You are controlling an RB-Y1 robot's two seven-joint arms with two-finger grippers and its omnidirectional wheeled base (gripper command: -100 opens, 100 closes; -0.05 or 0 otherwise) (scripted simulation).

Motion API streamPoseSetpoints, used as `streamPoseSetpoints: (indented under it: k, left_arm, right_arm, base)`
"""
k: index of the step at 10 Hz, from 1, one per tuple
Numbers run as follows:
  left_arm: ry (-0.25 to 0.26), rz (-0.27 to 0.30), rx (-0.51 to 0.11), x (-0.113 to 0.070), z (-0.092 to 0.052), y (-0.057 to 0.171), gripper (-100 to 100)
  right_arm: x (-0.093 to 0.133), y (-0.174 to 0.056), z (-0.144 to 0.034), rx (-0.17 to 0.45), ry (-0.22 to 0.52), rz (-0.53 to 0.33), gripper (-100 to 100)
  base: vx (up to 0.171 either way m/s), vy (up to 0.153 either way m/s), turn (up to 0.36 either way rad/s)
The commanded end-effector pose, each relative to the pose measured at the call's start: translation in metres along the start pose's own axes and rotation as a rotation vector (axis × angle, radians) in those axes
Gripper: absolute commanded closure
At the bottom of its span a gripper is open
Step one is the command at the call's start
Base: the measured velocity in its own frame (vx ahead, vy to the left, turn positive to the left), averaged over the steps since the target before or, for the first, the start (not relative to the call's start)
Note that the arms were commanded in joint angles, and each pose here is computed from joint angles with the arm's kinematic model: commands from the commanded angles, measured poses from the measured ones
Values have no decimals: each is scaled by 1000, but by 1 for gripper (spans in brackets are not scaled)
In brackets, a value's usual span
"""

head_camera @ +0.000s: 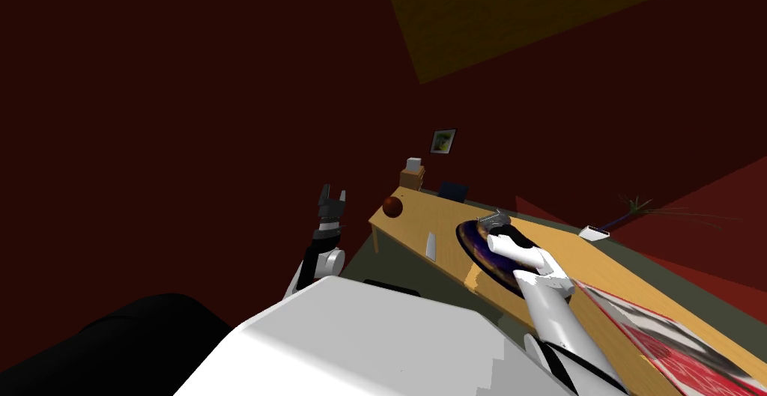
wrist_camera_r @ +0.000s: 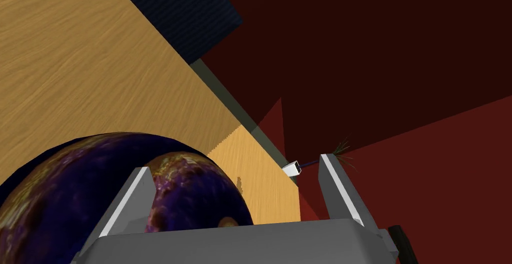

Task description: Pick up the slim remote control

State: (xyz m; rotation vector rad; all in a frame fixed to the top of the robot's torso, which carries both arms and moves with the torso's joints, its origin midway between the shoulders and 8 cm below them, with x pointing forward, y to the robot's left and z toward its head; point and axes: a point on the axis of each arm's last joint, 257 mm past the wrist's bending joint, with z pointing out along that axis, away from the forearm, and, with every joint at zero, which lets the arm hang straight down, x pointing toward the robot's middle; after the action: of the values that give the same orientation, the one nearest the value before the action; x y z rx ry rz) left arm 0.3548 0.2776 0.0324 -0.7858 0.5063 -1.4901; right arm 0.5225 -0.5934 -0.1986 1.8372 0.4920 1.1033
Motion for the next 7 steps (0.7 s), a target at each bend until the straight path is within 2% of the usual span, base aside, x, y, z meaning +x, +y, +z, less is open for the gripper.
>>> streamPoseSetpoints:
  k: [1, 2, 3, 4, 6, 7]
  left_arm:
    - [0, 0, 0, 0, 0, 0, 0]
    - [0, 0, 0, 0, 0, 0, 0]
    - [0, 0, 0, 0, 0, 0, 0]
    - [0, 0, 0, 0, 0, 0, 0]
    - [0, 0, 0, 0, 0, 0, 0]
    - [0, 0, 0, 0, 0, 0, 0]
  right_arm:
    - [-11, -9, 4, 23, -29, 13, -100]
    - [-23, -4, 10, 40, -76, 80, -100]
    - [-36, -17, 11, 65, -104, 85, -100]
    - [-44, -11, 16, 73, -140, 146, -100]
    - [-59, -27, 15, 106, -179, 159, -100]
    - [-72, -29, 18, 130, -234, 231, -100]
  base:
    - [5, 14, -3]
    - [7, 32, 106]
    - [10, 26, 50]
    - [16, 33, 102]
    - [13, 18, 10]
    - [13, 26, 90]
